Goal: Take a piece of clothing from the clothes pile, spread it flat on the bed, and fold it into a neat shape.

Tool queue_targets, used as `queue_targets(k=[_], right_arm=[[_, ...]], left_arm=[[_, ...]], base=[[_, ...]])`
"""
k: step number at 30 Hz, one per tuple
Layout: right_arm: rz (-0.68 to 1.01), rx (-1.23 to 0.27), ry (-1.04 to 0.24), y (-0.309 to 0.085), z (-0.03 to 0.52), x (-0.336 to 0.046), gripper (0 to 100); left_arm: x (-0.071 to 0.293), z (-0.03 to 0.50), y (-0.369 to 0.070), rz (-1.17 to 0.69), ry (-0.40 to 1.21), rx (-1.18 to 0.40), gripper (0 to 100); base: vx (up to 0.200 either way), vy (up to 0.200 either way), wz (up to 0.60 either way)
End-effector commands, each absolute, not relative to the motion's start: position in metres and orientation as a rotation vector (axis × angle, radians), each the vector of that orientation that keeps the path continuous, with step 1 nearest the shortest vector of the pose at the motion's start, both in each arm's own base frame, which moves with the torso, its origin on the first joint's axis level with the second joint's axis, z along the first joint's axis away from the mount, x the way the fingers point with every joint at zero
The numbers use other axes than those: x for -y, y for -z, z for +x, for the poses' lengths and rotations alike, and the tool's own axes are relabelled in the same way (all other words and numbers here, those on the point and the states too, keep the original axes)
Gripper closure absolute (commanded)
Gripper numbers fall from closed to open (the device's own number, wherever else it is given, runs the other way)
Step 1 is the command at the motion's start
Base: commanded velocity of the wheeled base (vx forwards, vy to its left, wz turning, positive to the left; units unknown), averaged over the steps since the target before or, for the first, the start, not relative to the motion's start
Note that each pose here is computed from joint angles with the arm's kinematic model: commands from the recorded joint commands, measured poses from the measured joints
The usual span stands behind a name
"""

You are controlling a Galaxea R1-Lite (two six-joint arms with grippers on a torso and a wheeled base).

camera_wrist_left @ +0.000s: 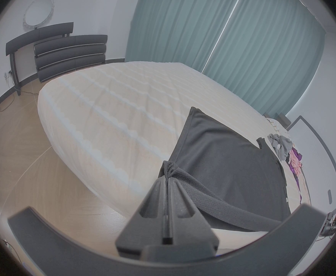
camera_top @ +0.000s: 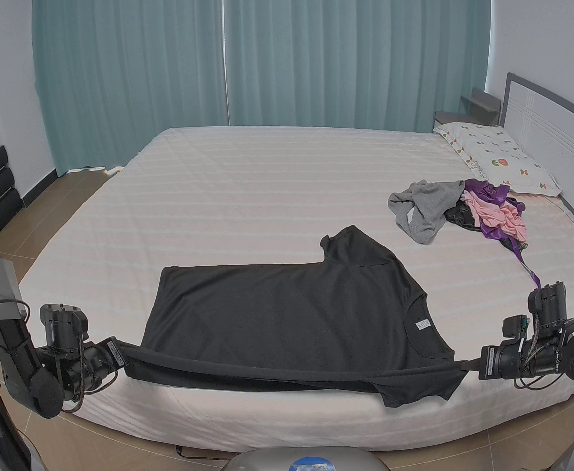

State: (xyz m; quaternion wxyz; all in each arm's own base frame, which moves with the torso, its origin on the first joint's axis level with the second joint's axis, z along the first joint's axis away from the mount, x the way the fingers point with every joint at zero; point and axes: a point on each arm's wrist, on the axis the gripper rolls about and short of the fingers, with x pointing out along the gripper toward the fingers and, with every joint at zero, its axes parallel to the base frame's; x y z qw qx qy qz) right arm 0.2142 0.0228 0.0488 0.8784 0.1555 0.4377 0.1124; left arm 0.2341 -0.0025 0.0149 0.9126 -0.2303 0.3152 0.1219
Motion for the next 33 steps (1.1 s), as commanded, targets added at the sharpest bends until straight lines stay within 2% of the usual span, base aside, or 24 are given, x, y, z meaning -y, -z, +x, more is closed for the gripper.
queue_targets(k=[1,9,17,25,33], right_arm=[[0.328,-0.905,-0.235,-0.05,0.217,-0.023,100],[0.317,-0.902,-0.254,-0.055,0.193,-0.024,100],[0.321,-0.888,-0.246,-0.057,0.196,-0.023,100],[0.321,-0.93,-0.242,-0.042,0.228,-0.027,100],[0.331,-0.896,-0.193,-0.036,0.269,-0.03,100]], left_arm=[[0.003,0.231,-0.029,-0.477,-0.236,-0.606,100],[0.003,0.218,-0.032,-0.47,-0.248,-0.652,100],[0.003,0.216,-0.028,-0.469,-0.246,-0.675,100],[0.001,0.253,-0.006,-0.512,-0.263,-0.694,100],[0.002,0.281,-0.001,-0.531,-0.254,-0.655,100]], base=[[0.0,0.0,0.0],[0.0,0.0,0.0],[0.0,0.0,0.0],[0.0,0.0,0.0],[0.0,0.0,0.0]])
